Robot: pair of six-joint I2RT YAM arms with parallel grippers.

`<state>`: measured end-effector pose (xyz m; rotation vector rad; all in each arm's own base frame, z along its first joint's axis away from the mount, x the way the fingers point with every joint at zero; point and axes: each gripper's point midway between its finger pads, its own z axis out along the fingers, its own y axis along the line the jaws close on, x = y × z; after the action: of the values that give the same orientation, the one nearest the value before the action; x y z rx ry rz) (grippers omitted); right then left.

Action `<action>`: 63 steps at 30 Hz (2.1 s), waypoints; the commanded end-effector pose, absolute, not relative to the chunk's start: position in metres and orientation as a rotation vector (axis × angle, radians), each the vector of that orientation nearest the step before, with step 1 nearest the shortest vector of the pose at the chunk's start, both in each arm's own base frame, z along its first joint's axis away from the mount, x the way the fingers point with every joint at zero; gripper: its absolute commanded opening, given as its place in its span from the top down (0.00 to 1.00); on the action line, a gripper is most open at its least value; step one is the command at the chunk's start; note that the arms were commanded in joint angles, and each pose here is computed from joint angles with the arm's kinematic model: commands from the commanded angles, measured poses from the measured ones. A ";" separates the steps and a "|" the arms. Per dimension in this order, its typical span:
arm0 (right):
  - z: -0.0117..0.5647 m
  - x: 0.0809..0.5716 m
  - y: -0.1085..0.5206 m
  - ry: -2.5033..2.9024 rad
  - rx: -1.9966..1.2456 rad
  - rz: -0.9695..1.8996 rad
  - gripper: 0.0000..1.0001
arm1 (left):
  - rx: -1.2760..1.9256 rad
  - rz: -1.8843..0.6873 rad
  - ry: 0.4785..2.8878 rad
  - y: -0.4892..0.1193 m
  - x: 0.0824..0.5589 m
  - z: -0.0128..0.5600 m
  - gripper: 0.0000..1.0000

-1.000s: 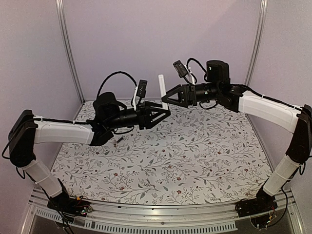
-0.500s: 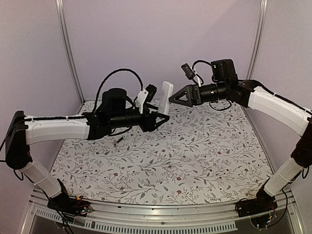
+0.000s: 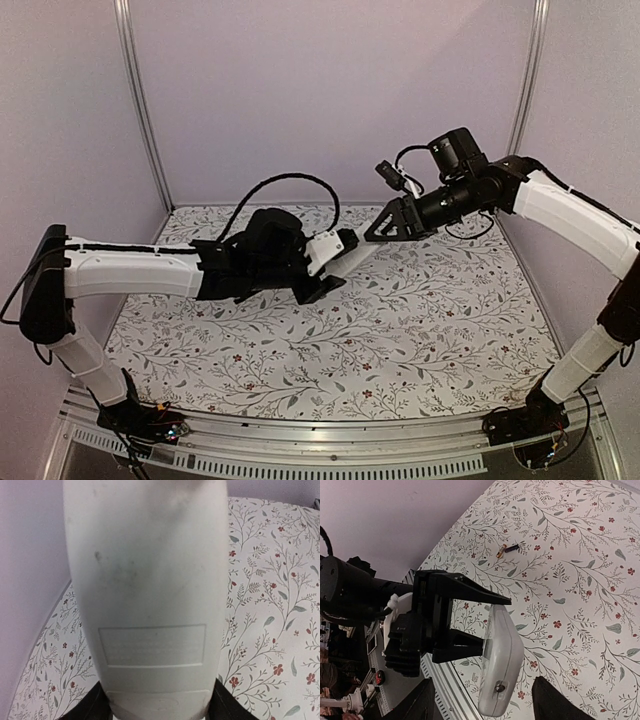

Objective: Load the batteries into the remote control
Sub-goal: Pass from the left arm to the right, then remove the battery cover from the remote control.

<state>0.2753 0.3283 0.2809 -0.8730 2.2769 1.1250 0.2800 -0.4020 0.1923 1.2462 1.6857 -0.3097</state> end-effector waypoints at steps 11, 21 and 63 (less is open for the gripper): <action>0.226 0.254 0.325 2.541 -0.907 1.198 0.56 | 1.432 -0.098 1.566 -0.415 0.268 0.175 0.64; 0.214 0.250 0.329 2.577 -0.911 1.253 0.70 | 1.518 -0.054 1.495 -0.420 0.257 0.171 0.64; 0.275 0.303 0.321 2.030 -0.701 1.384 1.00 | 0.641 -1.224 1.771 -0.383 0.307 0.264 0.22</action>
<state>0.3056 0.3180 0.2614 -0.6742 2.1166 1.3352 0.3081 -0.3710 0.2549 0.6850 1.7694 -1.0051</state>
